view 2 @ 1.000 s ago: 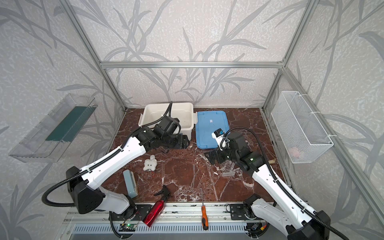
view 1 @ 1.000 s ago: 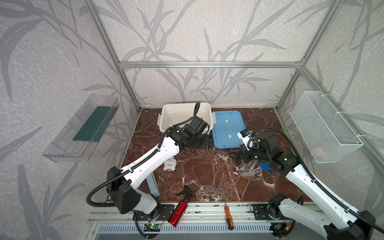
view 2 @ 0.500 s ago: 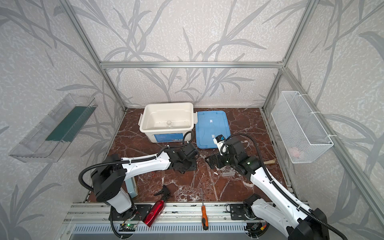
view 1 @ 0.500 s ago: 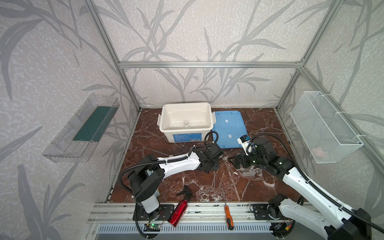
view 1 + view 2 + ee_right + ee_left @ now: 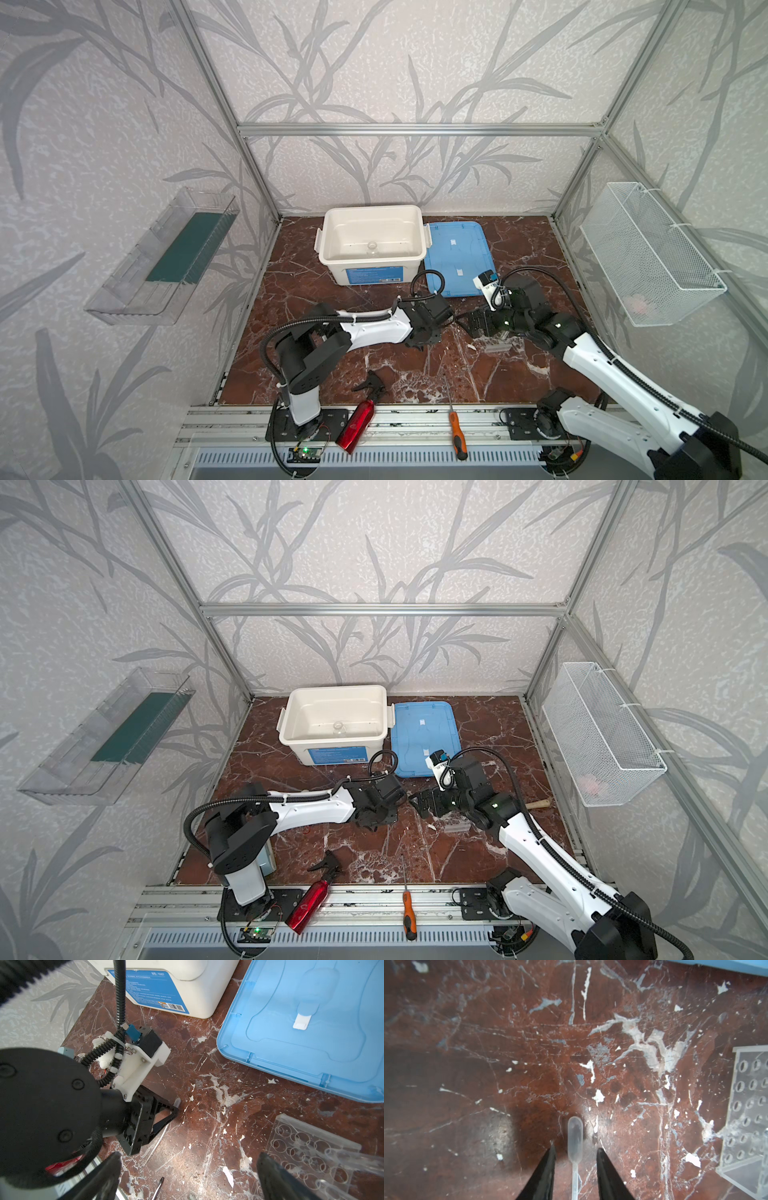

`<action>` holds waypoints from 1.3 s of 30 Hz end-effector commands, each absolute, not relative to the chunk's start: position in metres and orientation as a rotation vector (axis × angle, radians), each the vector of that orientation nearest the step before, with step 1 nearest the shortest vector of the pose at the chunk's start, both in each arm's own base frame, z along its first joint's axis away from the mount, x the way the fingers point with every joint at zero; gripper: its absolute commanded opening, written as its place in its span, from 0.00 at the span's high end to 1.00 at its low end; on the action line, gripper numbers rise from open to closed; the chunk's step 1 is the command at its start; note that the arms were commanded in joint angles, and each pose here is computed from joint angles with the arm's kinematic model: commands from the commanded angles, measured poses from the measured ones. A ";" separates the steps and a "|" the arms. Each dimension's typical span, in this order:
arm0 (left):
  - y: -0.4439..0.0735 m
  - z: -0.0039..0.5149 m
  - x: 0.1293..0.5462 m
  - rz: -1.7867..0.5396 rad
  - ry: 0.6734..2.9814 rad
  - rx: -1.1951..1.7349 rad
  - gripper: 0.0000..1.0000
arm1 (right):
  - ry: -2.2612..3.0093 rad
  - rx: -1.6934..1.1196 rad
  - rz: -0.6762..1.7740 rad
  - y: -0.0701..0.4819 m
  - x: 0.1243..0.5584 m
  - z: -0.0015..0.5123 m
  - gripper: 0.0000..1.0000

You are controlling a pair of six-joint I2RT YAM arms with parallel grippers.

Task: Organize the chemistry lab equipment
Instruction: 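Lower the left gripper onto the bulb pipette and grasp it, then lift the bulb pipette over the white bin with the left gripper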

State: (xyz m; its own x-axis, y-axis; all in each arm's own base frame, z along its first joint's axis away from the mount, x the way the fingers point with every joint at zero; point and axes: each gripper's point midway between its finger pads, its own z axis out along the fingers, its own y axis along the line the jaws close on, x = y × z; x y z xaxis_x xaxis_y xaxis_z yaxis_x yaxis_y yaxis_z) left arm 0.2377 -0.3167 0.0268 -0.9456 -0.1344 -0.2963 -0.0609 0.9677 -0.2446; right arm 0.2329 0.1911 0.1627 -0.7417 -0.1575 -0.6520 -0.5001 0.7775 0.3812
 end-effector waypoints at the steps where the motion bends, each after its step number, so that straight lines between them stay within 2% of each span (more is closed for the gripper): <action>1: -0.308 0.018 0.240 -0.227 2.800 -0.137 0.66 | 2.351 -0.502 0.744 0.193 0.233 0.161 0.00; 7: -0.307 0.017 0.242 -0.190 2.801 -0.124 0.72 | 2.344 -0.494 0.731 0.191 0.233 0.163 0.00; 10: -0.305 0.016 0.241 -0.180 2.799 -0.130 0.81 | 2.344 -0.493 0.731 0.191 0.233 0.163 0.00; 17: -0.304 0.025 0.241 -0.199 2.781 -0.136 0.89 | 2.339 -0.493 0.726 0.191 0.234 0.165 0.00; 21: -0.306 0.040 0.243 -0.243 2.757 -0.142 0.90 | 2.331 -0.489 0.731 0.191 0.234 0.168 0.00; 31: -0.295 0.145 0.270 -0.317 2.570 -0.095 0.93 | 2.198 -0.475 0.811 0.205 0.247 0.217 0.00; 39: -0.274 0.238 0.319 -0.453 2.424 -0.082 0.93 | 2.071 -0.430 0.861 0.222 0.277 0.274 0.00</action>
State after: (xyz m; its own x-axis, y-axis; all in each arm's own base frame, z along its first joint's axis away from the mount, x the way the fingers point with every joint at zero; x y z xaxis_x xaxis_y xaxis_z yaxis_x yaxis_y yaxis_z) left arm 0.3087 -0.2927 0.2165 -0.7930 -0.2007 -0.5753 0.0310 0.9297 -0.3671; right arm 0.2645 0.2125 0.2451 -0.6356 -0.0536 -0.7702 -0.5520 0.7289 0.4049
